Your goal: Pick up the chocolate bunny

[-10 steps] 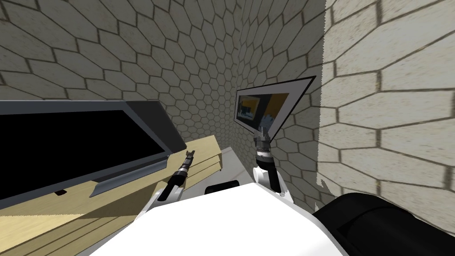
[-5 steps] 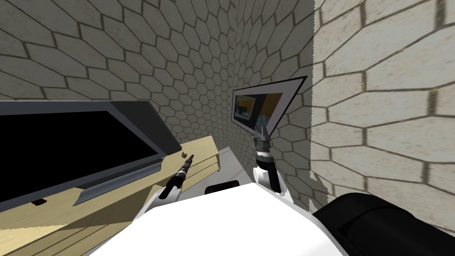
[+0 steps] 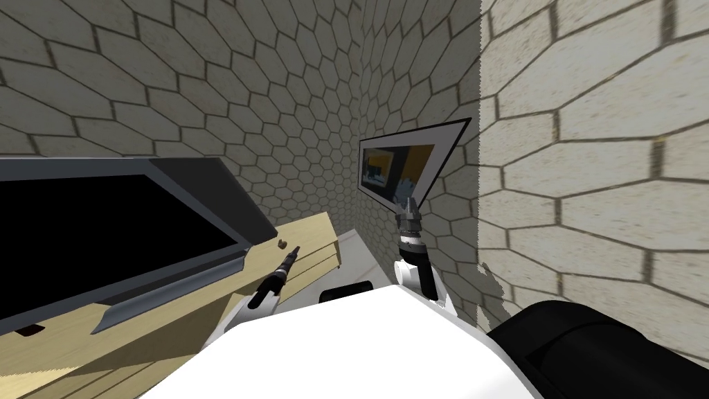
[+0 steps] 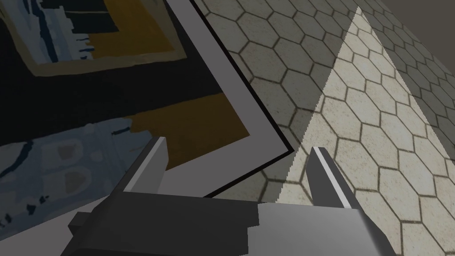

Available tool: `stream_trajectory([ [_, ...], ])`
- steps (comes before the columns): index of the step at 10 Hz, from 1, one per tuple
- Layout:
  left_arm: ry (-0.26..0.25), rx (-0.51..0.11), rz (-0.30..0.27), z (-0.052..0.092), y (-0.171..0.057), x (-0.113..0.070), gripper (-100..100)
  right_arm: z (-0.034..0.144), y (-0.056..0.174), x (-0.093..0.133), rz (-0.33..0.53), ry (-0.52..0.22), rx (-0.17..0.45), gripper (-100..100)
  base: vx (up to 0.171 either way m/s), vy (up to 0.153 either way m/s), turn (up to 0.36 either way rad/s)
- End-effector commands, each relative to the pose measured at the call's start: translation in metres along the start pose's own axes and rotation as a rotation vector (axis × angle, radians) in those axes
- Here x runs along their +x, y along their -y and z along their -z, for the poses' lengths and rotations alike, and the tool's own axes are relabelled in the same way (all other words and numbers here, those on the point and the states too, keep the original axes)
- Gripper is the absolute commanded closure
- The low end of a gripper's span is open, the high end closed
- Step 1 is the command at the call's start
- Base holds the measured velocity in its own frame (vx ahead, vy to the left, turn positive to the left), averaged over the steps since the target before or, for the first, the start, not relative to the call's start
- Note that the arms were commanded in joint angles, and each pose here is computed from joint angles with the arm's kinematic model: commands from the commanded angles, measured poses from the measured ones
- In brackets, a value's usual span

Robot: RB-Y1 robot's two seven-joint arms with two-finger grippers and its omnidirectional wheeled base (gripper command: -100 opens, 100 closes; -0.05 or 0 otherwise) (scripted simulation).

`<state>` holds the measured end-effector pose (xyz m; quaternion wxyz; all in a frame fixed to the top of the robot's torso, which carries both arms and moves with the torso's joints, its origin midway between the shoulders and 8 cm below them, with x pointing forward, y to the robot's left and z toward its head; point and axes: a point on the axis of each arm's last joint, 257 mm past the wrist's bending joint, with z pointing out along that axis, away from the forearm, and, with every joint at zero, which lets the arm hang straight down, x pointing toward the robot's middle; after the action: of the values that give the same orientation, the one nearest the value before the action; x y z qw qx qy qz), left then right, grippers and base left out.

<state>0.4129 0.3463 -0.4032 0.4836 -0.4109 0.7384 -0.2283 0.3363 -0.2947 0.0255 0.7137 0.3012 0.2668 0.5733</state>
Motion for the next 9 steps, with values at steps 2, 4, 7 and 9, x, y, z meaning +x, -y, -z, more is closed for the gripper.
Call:
stream_trajectory([
  [2, -0.013, -0.099, -0.039, -0.006, -0.036, -0.004, -100, 0.000, 0.000, 0.000, 0.000, 0.000, 0.000, 0, 0.016, -0.036, -0.060],
  [4, -0.019, -0.163, -0.064, -0.008, -0.059, -0.009, -100, 0.000, 0.000, 0.000, 0.000, 0.000, 0.000, 0, 0.029, -0.027, -0.055],
  [7, -0.022, -0.224, -0.087, -0.008, -0.080, -0.015, -100, 0.000, 0.000, 0.000, 0.000, 0.000, 0.000, 0, 0.026, -0.015, -0.052],
  [9, -0.022, -0.331, -0.127, -0.008, -0.116, -0.032, -100, 0.000, 0.000, 0.000, 0.000, 0.000, 0.000, 0, 0.038, -0.010, -0.107],
])
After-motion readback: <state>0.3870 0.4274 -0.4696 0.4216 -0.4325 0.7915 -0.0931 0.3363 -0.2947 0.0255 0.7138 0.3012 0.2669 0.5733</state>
